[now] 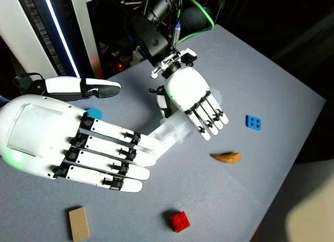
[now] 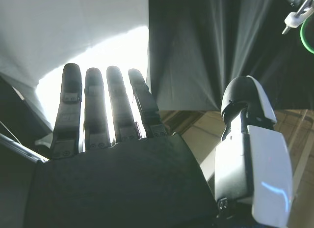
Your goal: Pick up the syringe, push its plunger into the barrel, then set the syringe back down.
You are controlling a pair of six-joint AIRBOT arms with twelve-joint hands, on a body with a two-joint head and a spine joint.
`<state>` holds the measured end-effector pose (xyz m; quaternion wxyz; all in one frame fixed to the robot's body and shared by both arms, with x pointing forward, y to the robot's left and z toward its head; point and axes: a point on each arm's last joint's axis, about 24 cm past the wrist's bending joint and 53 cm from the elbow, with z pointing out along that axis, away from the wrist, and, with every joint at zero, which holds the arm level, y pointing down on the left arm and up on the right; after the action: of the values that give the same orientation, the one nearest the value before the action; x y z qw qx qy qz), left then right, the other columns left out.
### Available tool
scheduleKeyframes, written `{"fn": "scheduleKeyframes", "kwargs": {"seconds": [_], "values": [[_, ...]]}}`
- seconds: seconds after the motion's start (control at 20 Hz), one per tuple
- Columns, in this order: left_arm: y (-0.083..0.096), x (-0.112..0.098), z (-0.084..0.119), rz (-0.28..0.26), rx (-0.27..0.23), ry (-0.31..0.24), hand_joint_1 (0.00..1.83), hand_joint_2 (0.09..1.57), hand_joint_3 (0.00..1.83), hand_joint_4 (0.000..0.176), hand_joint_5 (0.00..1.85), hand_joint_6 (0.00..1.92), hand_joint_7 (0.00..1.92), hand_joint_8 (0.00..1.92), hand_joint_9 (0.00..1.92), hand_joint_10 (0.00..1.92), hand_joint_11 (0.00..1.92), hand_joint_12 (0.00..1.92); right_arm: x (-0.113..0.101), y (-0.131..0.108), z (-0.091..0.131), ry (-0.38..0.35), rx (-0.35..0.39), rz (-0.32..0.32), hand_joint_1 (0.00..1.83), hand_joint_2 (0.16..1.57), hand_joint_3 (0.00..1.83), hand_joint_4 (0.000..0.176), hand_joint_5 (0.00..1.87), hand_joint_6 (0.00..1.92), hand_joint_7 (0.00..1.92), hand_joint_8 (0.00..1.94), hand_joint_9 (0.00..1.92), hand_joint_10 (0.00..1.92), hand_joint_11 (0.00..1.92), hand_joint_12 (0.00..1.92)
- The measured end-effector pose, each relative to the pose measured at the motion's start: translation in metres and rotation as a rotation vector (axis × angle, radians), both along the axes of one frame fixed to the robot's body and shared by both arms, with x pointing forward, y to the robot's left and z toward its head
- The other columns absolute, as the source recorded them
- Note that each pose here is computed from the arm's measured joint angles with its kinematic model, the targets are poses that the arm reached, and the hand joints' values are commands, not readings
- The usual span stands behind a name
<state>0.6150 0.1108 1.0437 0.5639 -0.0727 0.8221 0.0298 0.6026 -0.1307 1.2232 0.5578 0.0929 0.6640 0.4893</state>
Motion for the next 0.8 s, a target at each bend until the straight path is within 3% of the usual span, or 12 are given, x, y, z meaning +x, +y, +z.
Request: {"fn": "scheduleKeyframes", "kwargs": {"seconds": [0.8], "values": [[-0.0007,-0.0008,-0.0060,-0.016,0.006,0.006,0.50,1.07,0.00,0.000,0.00,0.00,0.00,0.00,0.00,0.00,0.00,0.00,-0.0004,-0.0023,0.0022,-0.010,0.013,-0.006,0.00,1.07,0.00,0.000,0.01,0.00,0.04,0.00,0.05,0.00,0.00,0.36]]}}
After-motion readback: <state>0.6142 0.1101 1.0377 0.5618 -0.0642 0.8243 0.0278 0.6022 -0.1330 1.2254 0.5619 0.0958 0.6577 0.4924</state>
